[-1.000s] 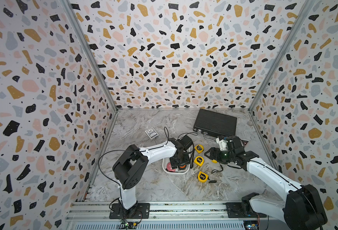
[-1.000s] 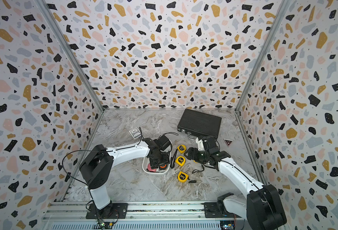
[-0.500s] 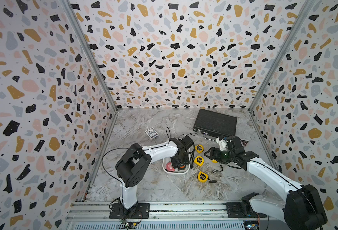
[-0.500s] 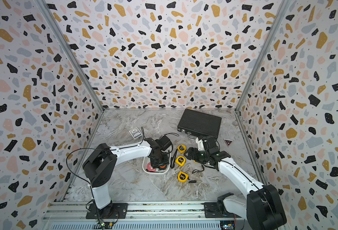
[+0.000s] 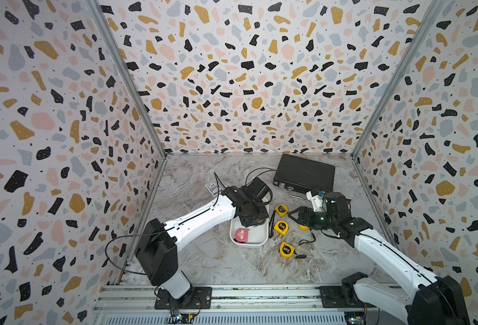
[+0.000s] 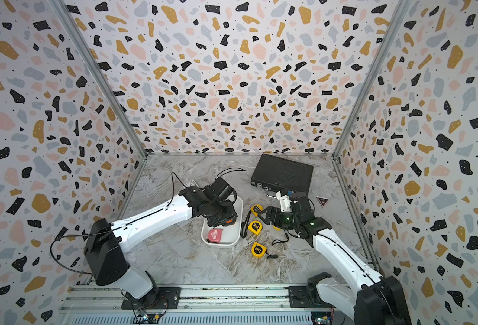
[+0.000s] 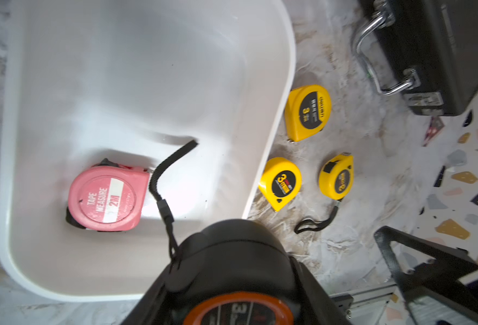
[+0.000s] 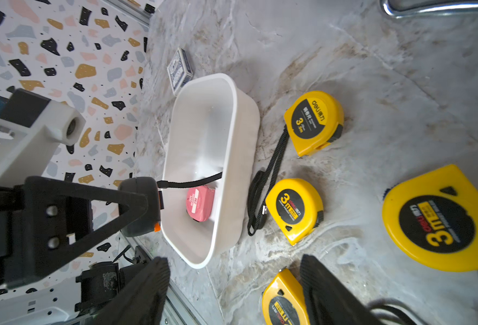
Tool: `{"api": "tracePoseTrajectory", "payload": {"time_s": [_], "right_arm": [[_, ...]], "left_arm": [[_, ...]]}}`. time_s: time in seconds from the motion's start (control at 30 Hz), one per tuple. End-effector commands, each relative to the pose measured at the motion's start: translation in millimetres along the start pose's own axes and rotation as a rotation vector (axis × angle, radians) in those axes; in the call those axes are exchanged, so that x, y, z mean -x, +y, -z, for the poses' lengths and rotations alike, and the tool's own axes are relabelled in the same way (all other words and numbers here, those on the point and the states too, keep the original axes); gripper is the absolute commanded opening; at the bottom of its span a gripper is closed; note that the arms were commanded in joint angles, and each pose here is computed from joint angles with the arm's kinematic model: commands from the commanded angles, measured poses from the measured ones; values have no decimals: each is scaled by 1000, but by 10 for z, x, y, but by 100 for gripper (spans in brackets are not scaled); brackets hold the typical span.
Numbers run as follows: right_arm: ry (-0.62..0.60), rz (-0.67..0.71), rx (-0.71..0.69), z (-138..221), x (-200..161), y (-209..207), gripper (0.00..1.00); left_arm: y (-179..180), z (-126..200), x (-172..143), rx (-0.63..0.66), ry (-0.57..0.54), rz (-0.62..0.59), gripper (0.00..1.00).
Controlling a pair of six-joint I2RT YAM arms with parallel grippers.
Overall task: Take the tape measure out of the storage box
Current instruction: Pick up the tape measure from the storage box, then place the tape measure at the center of the board.
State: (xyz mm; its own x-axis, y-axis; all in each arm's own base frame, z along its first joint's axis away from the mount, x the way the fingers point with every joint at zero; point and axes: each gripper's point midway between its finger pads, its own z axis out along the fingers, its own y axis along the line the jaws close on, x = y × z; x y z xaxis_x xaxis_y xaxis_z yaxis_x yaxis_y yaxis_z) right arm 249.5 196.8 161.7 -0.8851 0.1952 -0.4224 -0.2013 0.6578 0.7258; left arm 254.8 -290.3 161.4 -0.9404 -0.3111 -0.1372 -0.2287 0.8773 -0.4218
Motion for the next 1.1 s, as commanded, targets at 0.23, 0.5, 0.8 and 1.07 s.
{"api": "tracePoseTrajectory", "payload": {"time_s": [0.23,0.5,0.8,1.07], "right_arm": [[-161,108,150,275,64,545,79],[-284,181,204,456,209,797,82],[-309,197,218,437,301,877,88],[-327,201,211,396,356,864,83]], "left_arm": [[-865,563,226,-278,-73,99,0],[-1260,628,140,-402,-21,137,0],[-1509,607,-9,-488,50,150,0],[-1555,599,-207,-516,131,162,0]]}}
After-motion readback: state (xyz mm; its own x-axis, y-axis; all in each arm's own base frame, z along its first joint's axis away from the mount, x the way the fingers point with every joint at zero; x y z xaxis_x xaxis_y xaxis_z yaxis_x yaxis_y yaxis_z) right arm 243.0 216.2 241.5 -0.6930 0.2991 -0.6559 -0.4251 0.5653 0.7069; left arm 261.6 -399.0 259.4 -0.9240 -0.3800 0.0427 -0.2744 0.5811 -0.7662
